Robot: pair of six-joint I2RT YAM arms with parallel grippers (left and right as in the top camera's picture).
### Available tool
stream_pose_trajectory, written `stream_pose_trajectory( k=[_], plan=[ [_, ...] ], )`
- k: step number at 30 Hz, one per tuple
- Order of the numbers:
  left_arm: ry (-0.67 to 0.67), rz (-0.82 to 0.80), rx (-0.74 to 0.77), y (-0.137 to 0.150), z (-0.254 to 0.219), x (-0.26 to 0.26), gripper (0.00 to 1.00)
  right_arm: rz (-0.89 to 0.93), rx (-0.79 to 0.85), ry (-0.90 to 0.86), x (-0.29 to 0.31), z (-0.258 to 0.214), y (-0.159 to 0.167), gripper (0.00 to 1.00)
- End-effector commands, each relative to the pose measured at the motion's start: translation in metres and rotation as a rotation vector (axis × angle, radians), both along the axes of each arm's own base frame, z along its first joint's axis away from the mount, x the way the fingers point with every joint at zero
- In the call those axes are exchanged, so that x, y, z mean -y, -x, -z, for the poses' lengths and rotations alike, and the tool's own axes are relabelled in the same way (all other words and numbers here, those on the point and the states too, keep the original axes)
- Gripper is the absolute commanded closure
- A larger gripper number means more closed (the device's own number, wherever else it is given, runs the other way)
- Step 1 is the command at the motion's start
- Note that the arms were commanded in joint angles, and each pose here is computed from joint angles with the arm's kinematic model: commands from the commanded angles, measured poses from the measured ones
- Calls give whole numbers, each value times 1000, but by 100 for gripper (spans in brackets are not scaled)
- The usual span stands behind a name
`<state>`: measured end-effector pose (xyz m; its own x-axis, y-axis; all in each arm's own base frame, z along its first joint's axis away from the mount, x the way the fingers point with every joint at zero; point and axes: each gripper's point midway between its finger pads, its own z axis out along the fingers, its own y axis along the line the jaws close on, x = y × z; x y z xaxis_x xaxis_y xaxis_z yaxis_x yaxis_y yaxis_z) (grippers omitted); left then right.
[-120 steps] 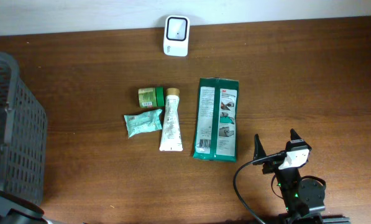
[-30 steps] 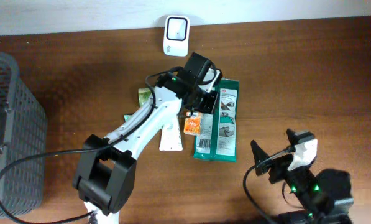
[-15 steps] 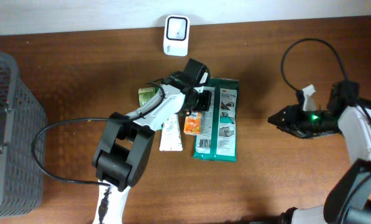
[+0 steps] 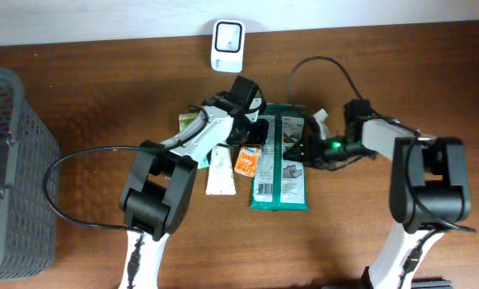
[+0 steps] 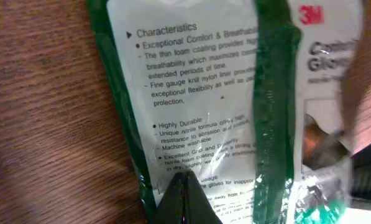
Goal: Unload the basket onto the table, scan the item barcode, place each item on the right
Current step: 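Grasp the glove pack with the right gripper while the left holds it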
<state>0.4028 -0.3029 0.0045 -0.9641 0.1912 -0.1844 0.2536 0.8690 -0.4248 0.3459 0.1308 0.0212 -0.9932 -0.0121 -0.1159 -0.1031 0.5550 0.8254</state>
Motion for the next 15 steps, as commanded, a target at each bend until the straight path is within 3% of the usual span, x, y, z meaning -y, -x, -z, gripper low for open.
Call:
stream_pose_trajectory(
  k=[1, 3, 5, 9, 11, 13, 15],
  plan=[
    [-30, -12, -57, 8, 22, -6, 100, -30, -43, 72, -28, 28, 4, 34],
    [-35, -12, -65, 10, 23, -7, 100, 5, -42, 68, -25, 27, -3, 53],
    [-35, -12, -64, 9, 23, -7, 100, 48, -49, 47, -11, 25, -9, 64],
    [-34, -17, -58, 6, 21, -10, 100, 106, -34, -31, 9, 2, -17, 96],
    [-25, -8, -34, -4, 4, -8, 100, 82, 19, -41, 5, -13, -18, 96],
    [-7, 5, 2, -14, -12, -2, 100, 47, 25, 25, -4, -4, -14, 76],
    [0, 7, -11, -12, -12, -1, 100, -22, 64, 67, -28, 1, -10, 76]
  ],
)
